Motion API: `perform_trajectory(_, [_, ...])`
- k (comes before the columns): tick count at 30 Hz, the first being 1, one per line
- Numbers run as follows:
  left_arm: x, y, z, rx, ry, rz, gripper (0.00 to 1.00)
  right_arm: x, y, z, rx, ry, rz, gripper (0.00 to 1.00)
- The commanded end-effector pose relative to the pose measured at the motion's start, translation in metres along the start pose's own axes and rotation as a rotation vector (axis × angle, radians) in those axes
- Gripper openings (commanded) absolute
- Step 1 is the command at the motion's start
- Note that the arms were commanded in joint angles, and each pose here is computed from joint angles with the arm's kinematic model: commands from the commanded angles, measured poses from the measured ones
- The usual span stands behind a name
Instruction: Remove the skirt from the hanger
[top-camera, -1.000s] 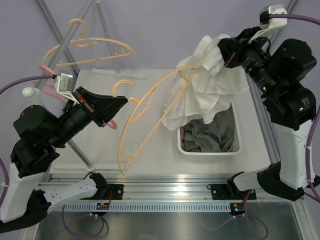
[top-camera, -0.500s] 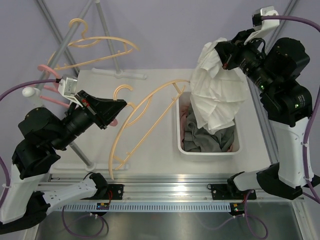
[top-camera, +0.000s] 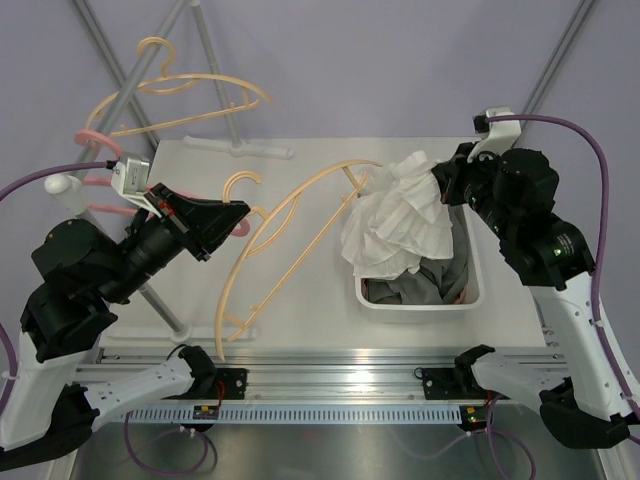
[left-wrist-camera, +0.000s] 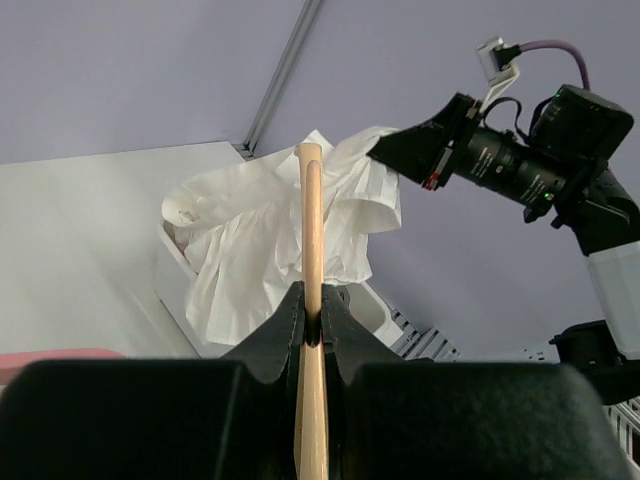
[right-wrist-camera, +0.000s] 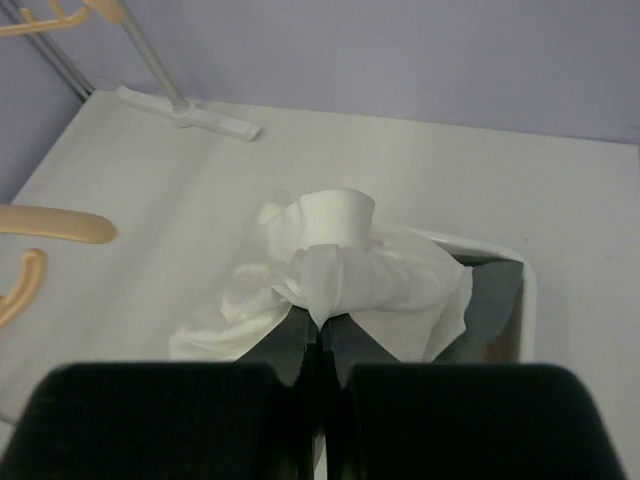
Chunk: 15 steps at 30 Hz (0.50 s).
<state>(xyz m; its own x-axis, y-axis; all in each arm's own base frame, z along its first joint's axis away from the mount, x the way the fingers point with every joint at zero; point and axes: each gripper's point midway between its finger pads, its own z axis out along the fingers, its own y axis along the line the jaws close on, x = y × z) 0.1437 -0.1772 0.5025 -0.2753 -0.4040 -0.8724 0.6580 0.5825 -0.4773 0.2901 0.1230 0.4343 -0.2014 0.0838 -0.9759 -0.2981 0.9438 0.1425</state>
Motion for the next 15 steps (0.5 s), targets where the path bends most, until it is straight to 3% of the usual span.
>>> perform_trajectory(1, [-0.011, -0.004, 0.001, 0.013, -0.051, -0.001, 0.0, 0.018, -0.034, 0.001, 0.16, 0.001, 0.012, 0.0])
perform_trajectory(15, [-0.002, 0.001, 0.007, 0.003, -0.032, -0.009, 0.0, 0.0, -0.082, -0.053, 0.365, -0.067, -0.056, 0.0])
